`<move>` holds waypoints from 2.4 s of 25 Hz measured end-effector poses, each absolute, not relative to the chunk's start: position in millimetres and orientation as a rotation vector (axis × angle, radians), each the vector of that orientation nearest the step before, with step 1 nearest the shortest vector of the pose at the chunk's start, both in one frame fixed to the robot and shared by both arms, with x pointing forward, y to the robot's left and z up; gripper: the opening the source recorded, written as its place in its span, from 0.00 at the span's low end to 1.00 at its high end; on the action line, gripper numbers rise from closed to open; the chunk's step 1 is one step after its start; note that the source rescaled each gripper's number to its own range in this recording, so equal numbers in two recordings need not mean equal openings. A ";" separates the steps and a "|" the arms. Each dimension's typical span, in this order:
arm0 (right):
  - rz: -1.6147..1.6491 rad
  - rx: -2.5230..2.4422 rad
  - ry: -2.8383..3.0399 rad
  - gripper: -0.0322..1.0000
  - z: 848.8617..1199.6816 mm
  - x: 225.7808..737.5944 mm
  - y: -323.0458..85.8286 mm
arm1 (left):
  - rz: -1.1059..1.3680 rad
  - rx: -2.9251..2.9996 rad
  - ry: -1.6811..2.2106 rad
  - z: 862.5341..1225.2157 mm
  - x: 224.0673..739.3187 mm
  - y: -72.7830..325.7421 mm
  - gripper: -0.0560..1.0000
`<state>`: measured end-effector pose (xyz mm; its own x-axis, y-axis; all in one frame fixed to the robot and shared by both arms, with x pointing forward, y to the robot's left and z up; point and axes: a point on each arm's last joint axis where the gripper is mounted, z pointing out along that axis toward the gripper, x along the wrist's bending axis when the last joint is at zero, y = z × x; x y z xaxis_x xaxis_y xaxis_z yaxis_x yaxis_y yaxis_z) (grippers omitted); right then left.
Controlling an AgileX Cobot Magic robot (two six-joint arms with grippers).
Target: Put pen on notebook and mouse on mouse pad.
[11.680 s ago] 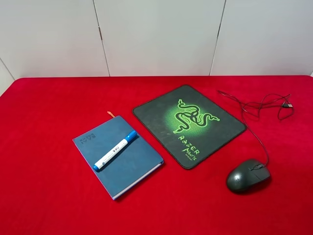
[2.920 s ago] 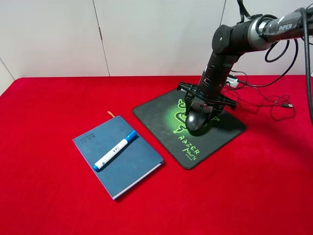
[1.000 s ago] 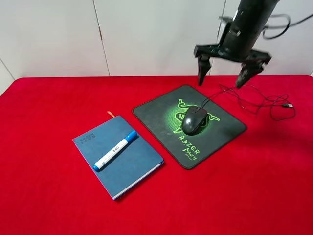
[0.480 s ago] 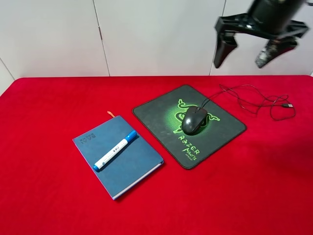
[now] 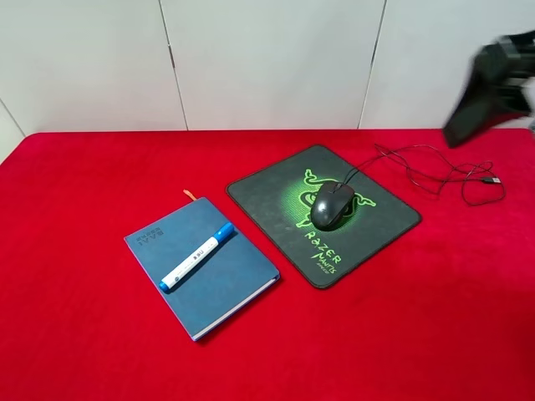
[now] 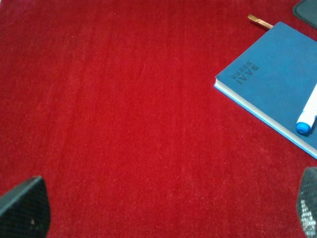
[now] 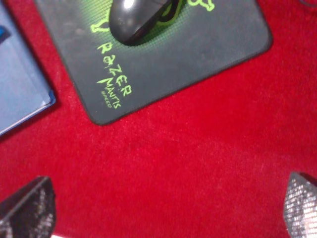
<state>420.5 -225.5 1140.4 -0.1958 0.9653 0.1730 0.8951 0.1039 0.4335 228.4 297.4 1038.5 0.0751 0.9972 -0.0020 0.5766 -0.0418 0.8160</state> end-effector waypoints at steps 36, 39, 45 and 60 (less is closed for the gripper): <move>0.976 1.553 1.652 1.00 1074.9 235.7 -303.4 | 0.812 1.697 1.575 1038.5 228.4 297.4 1.00; 0.994 1.538 1.562 1.00 1064.7 231.2 -303.5 | 0.812 1.697 1.575 1038.5 228.4 297.4 1.00; 0.937 1.591 1.468 1.00 1051.3 235.3 -302.7 | 0.812 1.697 1.575 1038.5 228.4 297.4 1.00; 0.940 1.585 1.457 1.00 1052.0 235.8 -302.6 | 0.812 1.697 1.575 1038.5 228.4 297.4 1.00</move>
<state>235.8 -302.6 1052.0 0.0728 0.9972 0.0180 0.4274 -0.0475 0.9028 228.4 297.4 1038.5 0.0751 0.9972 -0.0020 0.5766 -0.0418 0.8160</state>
